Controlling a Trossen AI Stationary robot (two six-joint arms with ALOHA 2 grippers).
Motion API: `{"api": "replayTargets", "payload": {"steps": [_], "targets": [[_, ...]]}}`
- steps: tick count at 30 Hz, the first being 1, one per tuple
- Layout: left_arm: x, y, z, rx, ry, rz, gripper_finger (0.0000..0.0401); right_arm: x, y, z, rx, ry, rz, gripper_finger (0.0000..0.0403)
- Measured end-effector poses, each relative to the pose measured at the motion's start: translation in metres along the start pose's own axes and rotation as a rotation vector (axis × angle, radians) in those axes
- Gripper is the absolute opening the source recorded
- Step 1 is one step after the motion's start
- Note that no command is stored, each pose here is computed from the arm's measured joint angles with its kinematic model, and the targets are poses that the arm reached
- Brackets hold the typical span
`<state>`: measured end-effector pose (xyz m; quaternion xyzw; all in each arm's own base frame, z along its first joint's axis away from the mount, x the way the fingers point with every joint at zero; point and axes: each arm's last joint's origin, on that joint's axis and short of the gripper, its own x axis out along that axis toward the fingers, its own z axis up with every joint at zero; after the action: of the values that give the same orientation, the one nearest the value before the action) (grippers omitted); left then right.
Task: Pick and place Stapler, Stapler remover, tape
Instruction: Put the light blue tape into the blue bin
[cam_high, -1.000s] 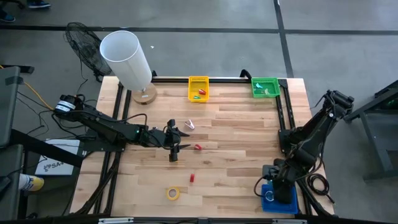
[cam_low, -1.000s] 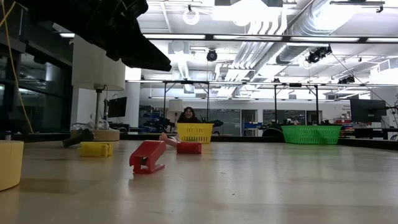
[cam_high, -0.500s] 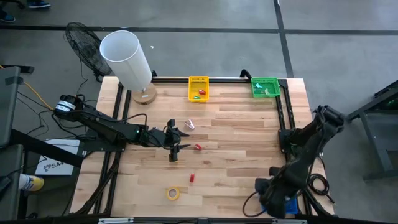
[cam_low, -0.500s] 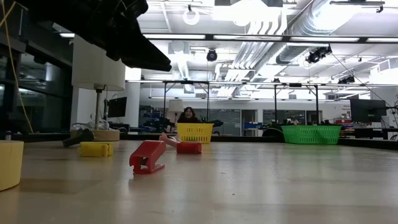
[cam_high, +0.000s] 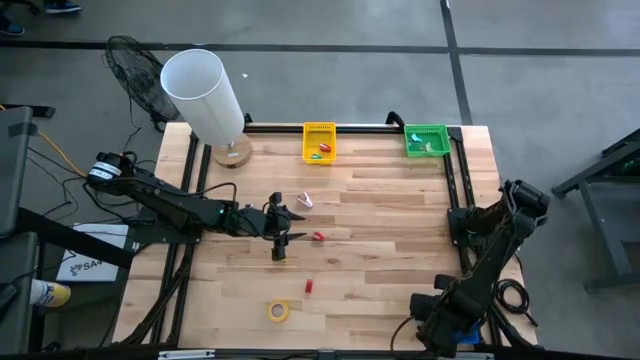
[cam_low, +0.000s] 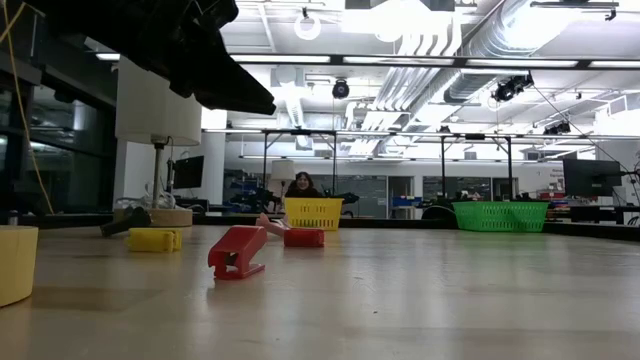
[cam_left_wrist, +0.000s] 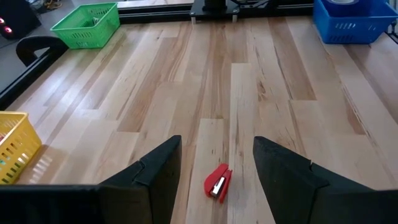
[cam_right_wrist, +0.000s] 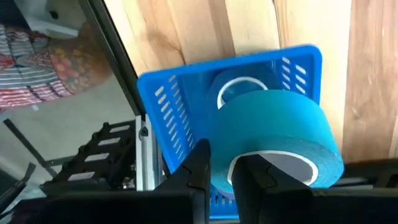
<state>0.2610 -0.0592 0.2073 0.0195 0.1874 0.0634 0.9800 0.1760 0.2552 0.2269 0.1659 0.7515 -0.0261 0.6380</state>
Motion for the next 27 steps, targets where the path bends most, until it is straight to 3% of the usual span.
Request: {"api": "replayTargets", "payload": {"steps": [8, 27], "targets": [[0.000, 0.000, 0.000, 0.000, 0.000, 0.000, 0.0195, 0.002, 0.005, 0.001, -0.019, -0.078, 0.016, 0.0029], [0.000, 0.000, 0.000, -0.020, 0.000, -0.001, 0.0195, 0.024, 0.013, -0.004, -0.018, -0.039, -0.035, 0.0029]]}}
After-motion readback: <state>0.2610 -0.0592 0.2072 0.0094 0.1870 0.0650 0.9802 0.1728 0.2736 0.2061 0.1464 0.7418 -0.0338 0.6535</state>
